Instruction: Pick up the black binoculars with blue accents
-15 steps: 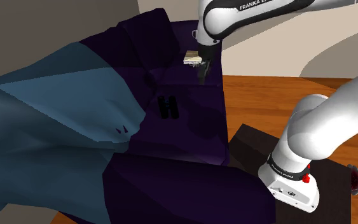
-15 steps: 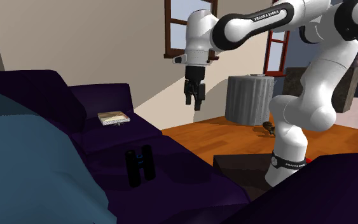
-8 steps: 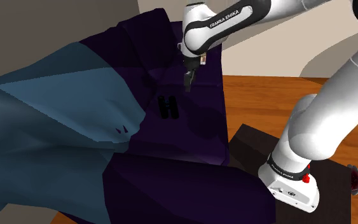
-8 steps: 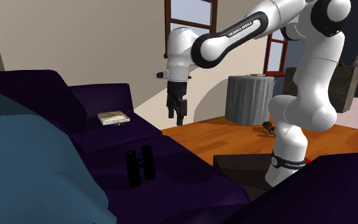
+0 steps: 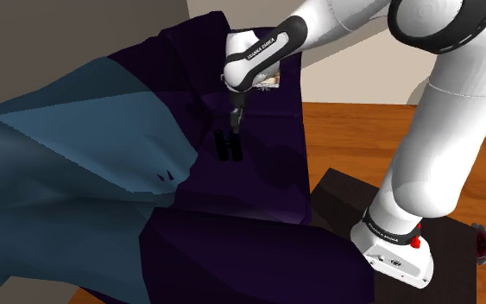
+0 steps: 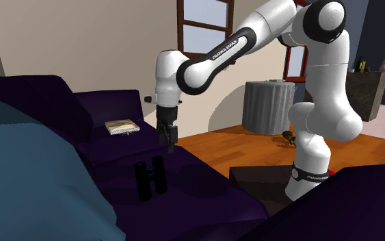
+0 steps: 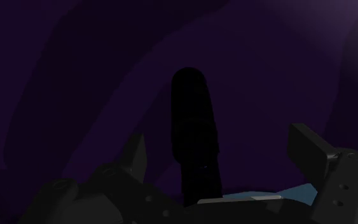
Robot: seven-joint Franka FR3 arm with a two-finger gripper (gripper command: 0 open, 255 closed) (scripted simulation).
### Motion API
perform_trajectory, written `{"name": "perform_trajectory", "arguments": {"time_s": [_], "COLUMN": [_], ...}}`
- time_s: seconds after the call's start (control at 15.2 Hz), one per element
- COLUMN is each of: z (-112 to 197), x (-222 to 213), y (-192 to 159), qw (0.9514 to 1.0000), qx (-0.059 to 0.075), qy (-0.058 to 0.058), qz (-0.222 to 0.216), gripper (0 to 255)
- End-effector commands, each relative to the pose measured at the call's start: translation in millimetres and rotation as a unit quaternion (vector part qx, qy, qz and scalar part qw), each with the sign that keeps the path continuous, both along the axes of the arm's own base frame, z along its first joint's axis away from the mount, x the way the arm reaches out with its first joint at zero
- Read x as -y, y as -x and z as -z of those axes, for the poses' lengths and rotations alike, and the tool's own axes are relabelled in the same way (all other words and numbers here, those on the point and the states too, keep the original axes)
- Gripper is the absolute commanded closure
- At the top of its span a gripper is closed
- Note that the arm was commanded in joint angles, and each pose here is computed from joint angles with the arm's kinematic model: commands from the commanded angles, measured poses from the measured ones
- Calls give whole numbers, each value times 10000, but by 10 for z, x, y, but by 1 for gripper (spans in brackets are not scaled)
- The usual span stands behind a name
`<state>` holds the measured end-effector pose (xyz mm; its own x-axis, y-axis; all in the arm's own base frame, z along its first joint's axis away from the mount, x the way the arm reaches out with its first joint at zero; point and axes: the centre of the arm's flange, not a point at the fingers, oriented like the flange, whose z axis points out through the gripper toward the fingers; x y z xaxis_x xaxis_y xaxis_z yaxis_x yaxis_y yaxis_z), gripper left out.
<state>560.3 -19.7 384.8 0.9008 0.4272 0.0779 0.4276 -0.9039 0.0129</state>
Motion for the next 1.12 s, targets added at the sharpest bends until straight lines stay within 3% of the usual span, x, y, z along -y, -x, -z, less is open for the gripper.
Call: {"name": "perform_trajectory", "arguments": {"time_s": [0.0, 0.33, 0.92, 0.99, 1.06], "z": [168, 511, 911, 910, 909], "x": [-52, -180, -180, -179, -177], "y": [-197, -644, -644, -642, -643], "qw": [9999, 9991, 9991, 9991, 9991], "qx": [18, 56, 56, 56, 56], "qy": [-24, -77, -77, -77, -77], "qz": [-128, -405, -405, -405, -405], "gripper": [0, 0, 0, 255, 255]}}
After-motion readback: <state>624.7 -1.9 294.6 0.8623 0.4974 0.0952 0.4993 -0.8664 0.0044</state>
